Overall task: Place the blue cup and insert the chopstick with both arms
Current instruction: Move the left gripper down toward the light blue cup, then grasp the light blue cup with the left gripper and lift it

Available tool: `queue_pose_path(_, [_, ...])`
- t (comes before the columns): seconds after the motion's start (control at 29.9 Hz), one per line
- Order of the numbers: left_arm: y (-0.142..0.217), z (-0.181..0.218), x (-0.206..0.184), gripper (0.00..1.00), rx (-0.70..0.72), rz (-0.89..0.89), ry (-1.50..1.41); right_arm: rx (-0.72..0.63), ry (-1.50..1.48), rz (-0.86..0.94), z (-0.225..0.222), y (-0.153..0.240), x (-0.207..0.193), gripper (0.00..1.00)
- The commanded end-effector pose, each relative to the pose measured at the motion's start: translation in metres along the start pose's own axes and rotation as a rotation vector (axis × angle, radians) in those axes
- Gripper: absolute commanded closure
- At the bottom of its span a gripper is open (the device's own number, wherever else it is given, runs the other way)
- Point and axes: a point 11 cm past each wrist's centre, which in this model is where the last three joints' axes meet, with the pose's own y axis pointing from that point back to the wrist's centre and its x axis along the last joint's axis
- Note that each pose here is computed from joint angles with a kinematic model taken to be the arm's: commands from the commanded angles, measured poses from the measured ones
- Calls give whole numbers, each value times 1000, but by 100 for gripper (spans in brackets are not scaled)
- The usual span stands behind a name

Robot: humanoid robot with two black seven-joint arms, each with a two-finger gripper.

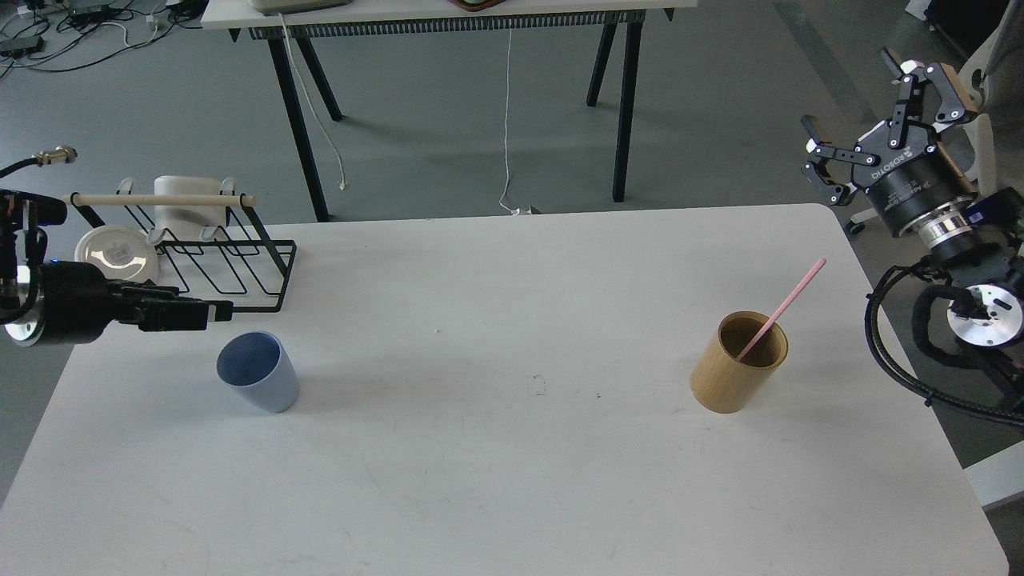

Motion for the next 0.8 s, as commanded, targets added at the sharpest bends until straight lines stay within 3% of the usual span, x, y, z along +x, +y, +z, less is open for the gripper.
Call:
queue_pose_path(0.0, [-18, -9, -11, 1, 15, -21, 33, 1, 4, 3, -2, 1, 2, 1])
queue_pose_path(0.57, [-48, -15, -44, 4, 14, -69, 110, -4, 3, 8, 0, 4, 3, 1])
queue_pose_path(0.77, [-53, -25, -42, 20, 40, -23, 113, -7, 6, 13, 0, 6, 5, 1])
